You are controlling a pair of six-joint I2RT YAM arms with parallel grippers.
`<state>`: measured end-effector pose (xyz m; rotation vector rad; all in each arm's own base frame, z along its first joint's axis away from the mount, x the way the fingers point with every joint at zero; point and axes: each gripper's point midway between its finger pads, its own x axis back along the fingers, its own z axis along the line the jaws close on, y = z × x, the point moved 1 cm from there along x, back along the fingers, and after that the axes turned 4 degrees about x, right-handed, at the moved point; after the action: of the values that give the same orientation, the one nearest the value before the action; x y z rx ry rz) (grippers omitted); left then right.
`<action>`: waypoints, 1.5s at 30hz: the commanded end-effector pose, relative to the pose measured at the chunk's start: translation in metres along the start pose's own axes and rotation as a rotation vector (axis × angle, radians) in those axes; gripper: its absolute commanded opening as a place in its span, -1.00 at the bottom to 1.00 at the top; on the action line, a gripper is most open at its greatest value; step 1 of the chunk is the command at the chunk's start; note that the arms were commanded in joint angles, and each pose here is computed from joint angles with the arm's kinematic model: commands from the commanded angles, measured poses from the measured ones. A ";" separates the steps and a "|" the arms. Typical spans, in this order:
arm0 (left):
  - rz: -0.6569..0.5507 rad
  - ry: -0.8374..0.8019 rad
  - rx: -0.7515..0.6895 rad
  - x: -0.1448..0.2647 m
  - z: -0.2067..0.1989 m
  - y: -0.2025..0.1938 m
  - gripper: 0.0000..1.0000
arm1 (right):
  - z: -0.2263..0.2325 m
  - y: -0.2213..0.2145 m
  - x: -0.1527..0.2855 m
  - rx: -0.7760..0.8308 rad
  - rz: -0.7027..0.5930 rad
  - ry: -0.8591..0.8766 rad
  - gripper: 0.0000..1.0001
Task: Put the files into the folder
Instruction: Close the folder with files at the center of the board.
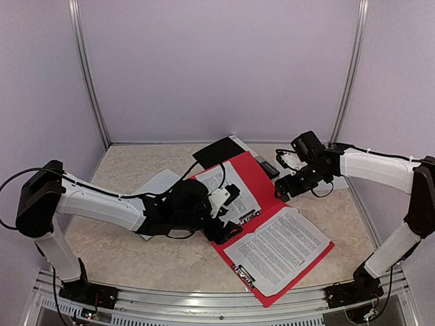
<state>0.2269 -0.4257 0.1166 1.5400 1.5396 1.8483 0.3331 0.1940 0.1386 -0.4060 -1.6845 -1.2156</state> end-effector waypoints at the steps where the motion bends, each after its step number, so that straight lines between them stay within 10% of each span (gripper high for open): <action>1: 0.080 -0.207 -0.123 0.036 -0.043 -0.027 0.78 | -0.023 -0.052 -0.013 -0.111 0.144 0.013 0.87; 12: 0.129 -0.375 -0.623 0.062 -0.081 -0.071 0.81 | -0.058 -0.087 -0.019 -0.300 0.168 0.119 0.86; 22: 0.197 0.167 0.241 0.066 0.073 -0.040 0.81 | -0.061 -0.071 -0.010 -0.323 0.036 0.141 0.81; 29: 0.067 0.172 0.742 0.091 0.128 -0.042 0.82 | -0.060 -0.062 0.005 -0.312 -0.025 0.134 0.81; 40: 0.026 0.098 1.082 0.053 0.182 -0.032 0.62 | -0.048 -0.057 0.010 -0.289 -0.038 0.146 0.79; 45: 0.019 -0.081 1.087 0.022 0.176 -0.019 0.09 | -0.042 -0.054 0.013 -0.289 -0.046 0.144 0.79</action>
<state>0.3487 -0.2760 0.0711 1.8535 2.8103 1.1323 0.3145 0.1256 0.1152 -0.4568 -1.3988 -1.4787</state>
